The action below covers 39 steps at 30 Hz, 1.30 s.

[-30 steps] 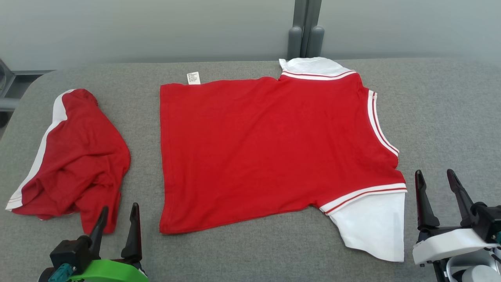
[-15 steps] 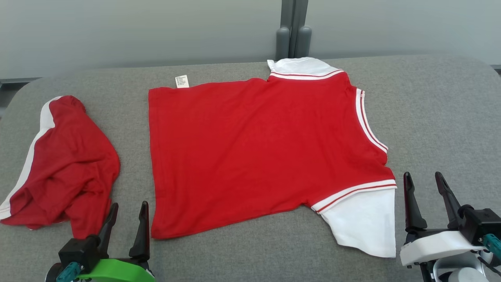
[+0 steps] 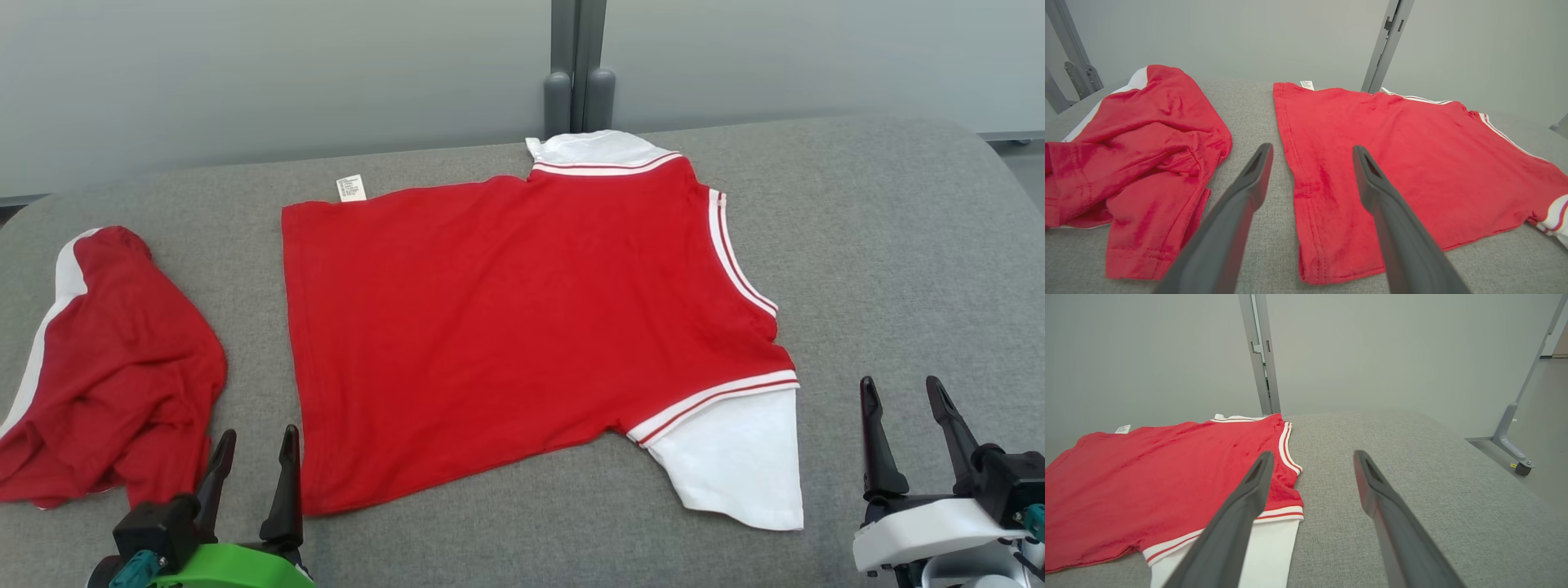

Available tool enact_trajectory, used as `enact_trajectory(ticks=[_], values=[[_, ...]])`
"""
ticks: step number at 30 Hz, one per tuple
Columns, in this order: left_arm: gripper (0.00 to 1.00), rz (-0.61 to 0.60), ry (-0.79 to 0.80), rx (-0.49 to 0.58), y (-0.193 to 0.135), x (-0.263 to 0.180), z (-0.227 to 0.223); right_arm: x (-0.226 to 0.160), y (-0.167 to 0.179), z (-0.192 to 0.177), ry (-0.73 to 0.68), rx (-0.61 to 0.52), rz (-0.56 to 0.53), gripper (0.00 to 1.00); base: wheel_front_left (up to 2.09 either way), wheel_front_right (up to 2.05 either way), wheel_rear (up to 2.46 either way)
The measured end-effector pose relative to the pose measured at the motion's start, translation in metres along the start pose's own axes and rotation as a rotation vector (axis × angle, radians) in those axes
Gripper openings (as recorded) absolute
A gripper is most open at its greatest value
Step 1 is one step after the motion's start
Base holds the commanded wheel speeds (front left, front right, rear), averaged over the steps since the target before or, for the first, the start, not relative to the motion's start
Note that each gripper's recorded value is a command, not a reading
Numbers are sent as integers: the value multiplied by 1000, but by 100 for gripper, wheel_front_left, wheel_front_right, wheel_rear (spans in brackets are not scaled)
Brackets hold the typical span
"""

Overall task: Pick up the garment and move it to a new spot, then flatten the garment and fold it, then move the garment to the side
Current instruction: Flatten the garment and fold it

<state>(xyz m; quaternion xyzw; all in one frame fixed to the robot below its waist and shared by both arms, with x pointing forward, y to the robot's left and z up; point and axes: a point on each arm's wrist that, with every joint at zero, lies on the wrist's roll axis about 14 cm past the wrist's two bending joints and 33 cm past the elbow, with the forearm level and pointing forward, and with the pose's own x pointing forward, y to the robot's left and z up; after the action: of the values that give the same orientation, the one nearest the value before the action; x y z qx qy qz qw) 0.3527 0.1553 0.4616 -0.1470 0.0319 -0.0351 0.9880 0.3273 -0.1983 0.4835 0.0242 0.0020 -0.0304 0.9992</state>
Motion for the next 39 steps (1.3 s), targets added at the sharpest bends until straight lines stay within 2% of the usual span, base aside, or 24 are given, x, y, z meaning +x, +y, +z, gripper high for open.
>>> enact_trajectory(ticks=[18, 20, 26, 30, 35, 38, 39], values=[[100, -28, 11, 15, -7, 3, -3, -6, -8, 3, -11, 14, -18, 100, 0, 0, 0], [100, -24, 29, 14, -6, 1, -9, -10, -7, -8, 23, 16, -15, 100, 0, 0, 0], [100, -19, 112, 14, -4, -7, -35, -44, 8, -77, 262, 42, 29, 100, 0, 0, 0], [100, -12, 122, 13, -2, -7, -38, -56, 21, -102, 352, 59, 58, 100, 0, 0, 0], [100, -14, 136, 9, -1, -5, -42, -53, 31, -114, 393, 72, 90, 79, 0, 0, 0], [100, -19, 132, 8, -3, -1, -41, -46, 34, -117, 403, 77, 102, 71, 0, 0, 0], [100, -20, 128, 9, -3, 1, -40, -44, 36, -118, 405, 81, 105, 49, 0, 0, 0]])
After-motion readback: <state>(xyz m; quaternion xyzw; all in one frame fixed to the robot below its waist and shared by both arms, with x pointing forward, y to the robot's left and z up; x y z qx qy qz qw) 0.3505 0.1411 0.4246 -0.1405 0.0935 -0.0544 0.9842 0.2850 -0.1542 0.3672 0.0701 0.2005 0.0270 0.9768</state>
